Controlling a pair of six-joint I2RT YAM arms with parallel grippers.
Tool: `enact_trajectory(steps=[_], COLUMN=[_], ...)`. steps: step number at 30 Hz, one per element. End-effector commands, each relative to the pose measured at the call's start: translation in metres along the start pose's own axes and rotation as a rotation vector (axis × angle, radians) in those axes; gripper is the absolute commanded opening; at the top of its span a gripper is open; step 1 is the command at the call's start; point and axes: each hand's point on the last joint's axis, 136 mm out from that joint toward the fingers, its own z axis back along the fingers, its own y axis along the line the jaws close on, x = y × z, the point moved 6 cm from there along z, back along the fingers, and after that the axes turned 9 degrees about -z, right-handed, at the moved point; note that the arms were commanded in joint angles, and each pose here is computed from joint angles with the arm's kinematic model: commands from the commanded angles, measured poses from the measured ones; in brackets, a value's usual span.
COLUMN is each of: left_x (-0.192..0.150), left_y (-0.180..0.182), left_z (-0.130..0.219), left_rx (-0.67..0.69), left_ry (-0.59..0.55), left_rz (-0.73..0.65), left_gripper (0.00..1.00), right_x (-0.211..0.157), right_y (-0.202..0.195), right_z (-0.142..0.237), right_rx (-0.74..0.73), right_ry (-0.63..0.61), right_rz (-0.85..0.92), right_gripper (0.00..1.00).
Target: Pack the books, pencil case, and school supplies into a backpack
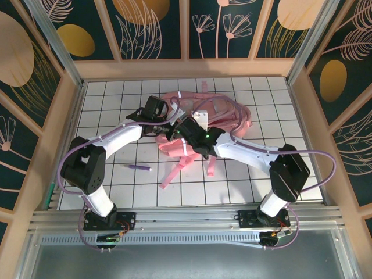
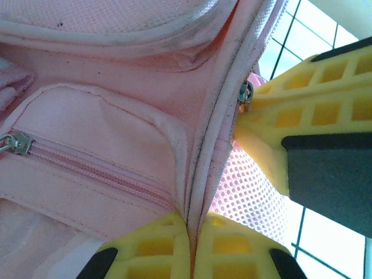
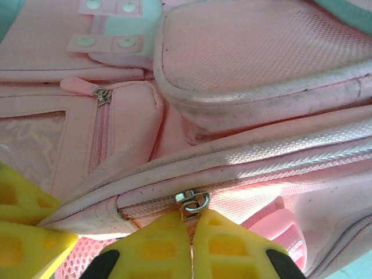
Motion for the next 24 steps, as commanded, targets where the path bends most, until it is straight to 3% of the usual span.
enact_trajectory(steps=[1, 10, 24], left_x=[0.026, 0.022, 0.016], left_y=[-0.012, -0.005, 0.000], left_z=[0.015, 0.012, 0.019], left_rx=[-0.044, -0.004, 0.127], left_ry=[-0.100, -0.044, -0.040], left_rz=[-0.135, -0.202, -0.549], left_gripper=[0.00, 0.00, 0.00], right_x=[0.010, 0.022, 0.024], right_y=[-0.017, -0.017, -0.076], right_z=[-0.004, 0.005, -0.004], right_rx=[-0.022, 0.171, 0.193], right_ry=[0.047, 0.204, 0.242], right_rz=[0.030, 0.050, 0.135], right_gripper=[0.00, 0.00, 0.00])
